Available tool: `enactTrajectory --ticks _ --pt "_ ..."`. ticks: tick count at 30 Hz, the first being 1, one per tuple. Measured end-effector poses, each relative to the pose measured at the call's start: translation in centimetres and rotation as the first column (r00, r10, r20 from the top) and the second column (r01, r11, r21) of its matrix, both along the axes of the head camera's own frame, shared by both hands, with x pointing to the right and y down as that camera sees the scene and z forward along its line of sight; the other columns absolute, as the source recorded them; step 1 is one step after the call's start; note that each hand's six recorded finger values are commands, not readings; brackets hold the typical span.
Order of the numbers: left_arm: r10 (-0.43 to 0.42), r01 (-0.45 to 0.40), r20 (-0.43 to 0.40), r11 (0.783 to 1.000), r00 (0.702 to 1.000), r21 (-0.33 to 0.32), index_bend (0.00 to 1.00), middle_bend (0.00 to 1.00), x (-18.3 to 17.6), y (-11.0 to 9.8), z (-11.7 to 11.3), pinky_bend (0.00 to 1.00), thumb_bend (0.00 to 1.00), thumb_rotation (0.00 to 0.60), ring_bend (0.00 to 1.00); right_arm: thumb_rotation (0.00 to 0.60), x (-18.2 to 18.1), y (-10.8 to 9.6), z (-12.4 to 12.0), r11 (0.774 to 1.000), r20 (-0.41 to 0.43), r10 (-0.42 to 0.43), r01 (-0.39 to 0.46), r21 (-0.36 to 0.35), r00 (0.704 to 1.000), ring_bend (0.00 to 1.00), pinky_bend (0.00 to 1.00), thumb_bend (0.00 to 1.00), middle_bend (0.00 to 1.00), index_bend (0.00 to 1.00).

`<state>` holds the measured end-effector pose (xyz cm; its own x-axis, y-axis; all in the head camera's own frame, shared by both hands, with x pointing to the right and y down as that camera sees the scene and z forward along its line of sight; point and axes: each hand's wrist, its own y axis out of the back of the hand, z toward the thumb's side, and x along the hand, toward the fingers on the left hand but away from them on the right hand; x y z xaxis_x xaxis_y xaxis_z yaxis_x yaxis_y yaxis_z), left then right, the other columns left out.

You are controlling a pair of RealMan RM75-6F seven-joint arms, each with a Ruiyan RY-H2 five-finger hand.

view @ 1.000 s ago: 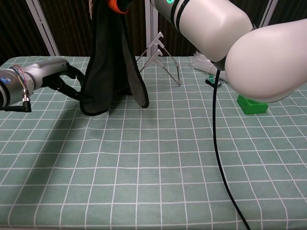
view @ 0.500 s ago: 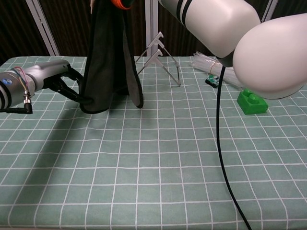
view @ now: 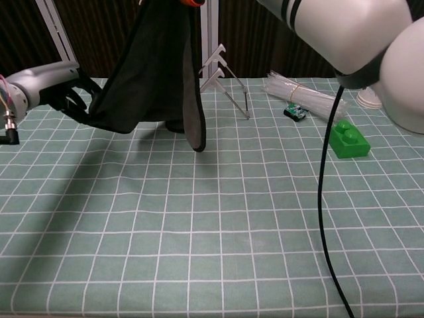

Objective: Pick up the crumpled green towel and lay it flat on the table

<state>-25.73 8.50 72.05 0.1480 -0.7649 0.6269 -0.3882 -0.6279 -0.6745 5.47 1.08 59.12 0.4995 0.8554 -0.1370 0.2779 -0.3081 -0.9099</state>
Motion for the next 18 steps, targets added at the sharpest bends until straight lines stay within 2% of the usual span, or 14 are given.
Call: enactTrajectory --ticks 7,14,18 --pt "-0.017 0.015 0.012 0.989 1.0 0.144 0.72 0.36 -2.0 -3.2 -3.6 0.26 0.46 0.6 0.16 0.6 2.7 -0.9 -0.3 0.995 0.061 0.05 -0.044 -0.09 0.997 0.09 0.0 0.45 0.28 0.78" --pt "-0.067 0.056 0.048 0.978 0.997 0.203 0.72 0.36 -3.3 -6.4 -4.0 0.26 0.46 0.6 0.16 0.6 3.3 -2.5 1.3 0.988 0.057 0.08 -0.072 -0.135 0.995 0.08 0.0 0.45 0.27 0.77" --pt "-0.116 0.093 0.073 0.959 0.991 0.268 0.72 0.36 -4.3 -8.8 -4.6 0.26 0.46 0.6 0.17 0.6 3.3 -3.8 1.9 0.985 0.082 0.107 -0.095 -0.146 0.991 0.08 0.0 0.45 0.28 0.77"
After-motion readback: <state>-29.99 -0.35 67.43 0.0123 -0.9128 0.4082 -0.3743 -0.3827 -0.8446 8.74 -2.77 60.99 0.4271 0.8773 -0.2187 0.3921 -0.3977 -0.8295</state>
